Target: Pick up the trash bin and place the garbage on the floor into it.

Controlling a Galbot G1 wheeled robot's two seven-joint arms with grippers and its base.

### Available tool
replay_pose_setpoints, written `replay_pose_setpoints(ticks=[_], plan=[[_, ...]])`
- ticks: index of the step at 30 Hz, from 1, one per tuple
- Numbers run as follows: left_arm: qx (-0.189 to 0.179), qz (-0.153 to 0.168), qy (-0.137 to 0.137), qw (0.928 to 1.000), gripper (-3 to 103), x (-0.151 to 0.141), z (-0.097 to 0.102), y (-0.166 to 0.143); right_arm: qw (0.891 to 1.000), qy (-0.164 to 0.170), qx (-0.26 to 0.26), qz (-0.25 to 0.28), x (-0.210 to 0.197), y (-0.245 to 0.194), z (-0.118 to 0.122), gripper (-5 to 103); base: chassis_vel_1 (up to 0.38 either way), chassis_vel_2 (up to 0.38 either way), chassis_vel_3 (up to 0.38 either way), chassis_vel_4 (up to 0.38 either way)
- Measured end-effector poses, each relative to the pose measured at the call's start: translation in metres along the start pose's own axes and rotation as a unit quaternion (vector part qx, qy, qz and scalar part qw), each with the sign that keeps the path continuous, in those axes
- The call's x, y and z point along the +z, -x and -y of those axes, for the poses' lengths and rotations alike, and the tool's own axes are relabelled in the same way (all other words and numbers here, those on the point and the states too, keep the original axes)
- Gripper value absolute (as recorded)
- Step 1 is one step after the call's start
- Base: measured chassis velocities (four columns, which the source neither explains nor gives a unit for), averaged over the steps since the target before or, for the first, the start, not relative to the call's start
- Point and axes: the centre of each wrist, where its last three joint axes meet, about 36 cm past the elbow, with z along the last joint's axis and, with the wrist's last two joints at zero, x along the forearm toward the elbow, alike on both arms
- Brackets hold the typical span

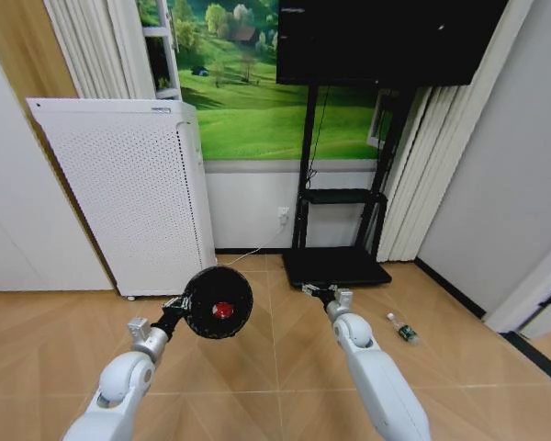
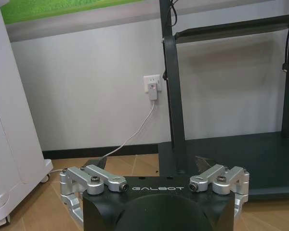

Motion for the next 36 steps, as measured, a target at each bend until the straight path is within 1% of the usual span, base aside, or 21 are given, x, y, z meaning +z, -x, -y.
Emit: replay_pose_setpoints(ticks=[13,24,36], plan=[[0.006,0.0,0.0,1.0,4,0.0006,0.0009,0.0031,1.0,0.0,-0.002,-0.002,0.0026,-0.0023,0.0018,100,-0.053,-0.054,0.057,0.059],[0.009,0.0,-0.001,1.0,4,0.0012,0.0011,0.0026,1.0,-0.001,-0.005,-0.003,0.002,-0.0029,0.0026,100,-0.113,-0.115,0.126,0.107],[0.008,0.003,0.0,1.0,4,-0.0018,-0.001,0.0023,1.0,0.005,-0.01,-0.008,0.0021,-0.0051,0.001,100,-0.099,-0.113,0.111,0.11]])
